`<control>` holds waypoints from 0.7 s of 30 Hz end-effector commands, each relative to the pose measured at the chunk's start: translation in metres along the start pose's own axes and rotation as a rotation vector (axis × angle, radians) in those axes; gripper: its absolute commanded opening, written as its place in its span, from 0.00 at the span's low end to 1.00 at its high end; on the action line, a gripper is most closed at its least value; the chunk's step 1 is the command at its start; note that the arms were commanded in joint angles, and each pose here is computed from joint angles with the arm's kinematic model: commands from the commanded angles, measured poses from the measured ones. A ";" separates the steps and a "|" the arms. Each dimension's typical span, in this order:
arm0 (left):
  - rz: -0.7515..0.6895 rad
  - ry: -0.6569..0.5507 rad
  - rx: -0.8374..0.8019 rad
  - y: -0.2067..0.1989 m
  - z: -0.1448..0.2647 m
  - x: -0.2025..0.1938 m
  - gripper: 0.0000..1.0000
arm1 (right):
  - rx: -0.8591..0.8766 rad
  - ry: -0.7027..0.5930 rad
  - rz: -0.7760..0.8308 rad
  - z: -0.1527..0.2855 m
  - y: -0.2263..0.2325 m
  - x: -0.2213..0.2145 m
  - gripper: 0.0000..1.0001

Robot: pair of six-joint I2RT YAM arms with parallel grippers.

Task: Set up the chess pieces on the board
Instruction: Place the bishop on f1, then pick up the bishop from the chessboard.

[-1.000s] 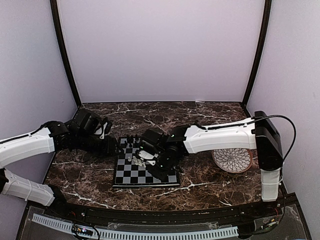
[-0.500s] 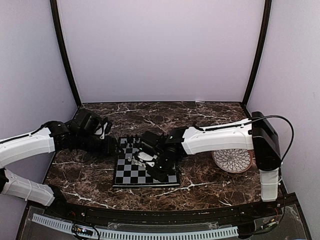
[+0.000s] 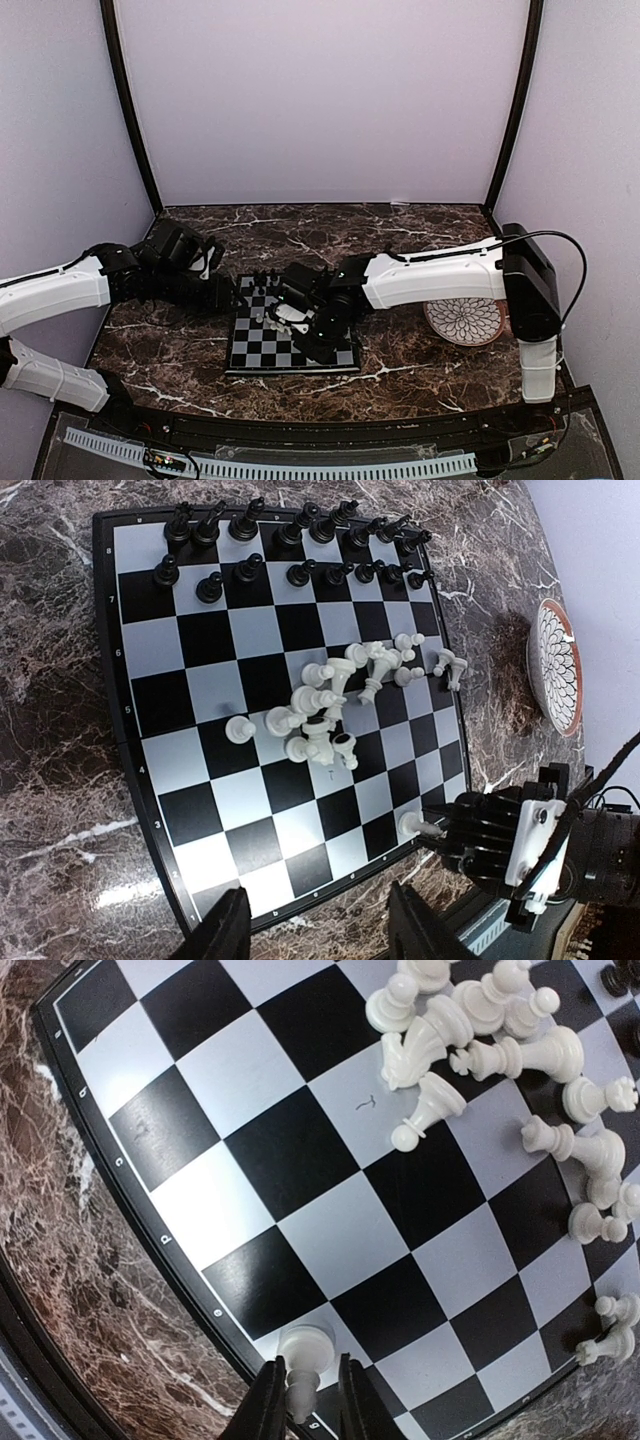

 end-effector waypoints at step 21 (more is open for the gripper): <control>-0.220 0.155 0.082 -0.046 -0.058 0.036 0.44 | -0.093 -0.348 -0.329 0.101 -0.059 -0.016 0.29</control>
Point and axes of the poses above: each gripper's point midway between its finger pads, its own z axis back along the fingers, its own y axis along the line the jaws close on, x = y × z, the point moved 5 cm from there along z, back along the fingers, and after that the axes turned 10 degrees about z, right-handed, at the moved point
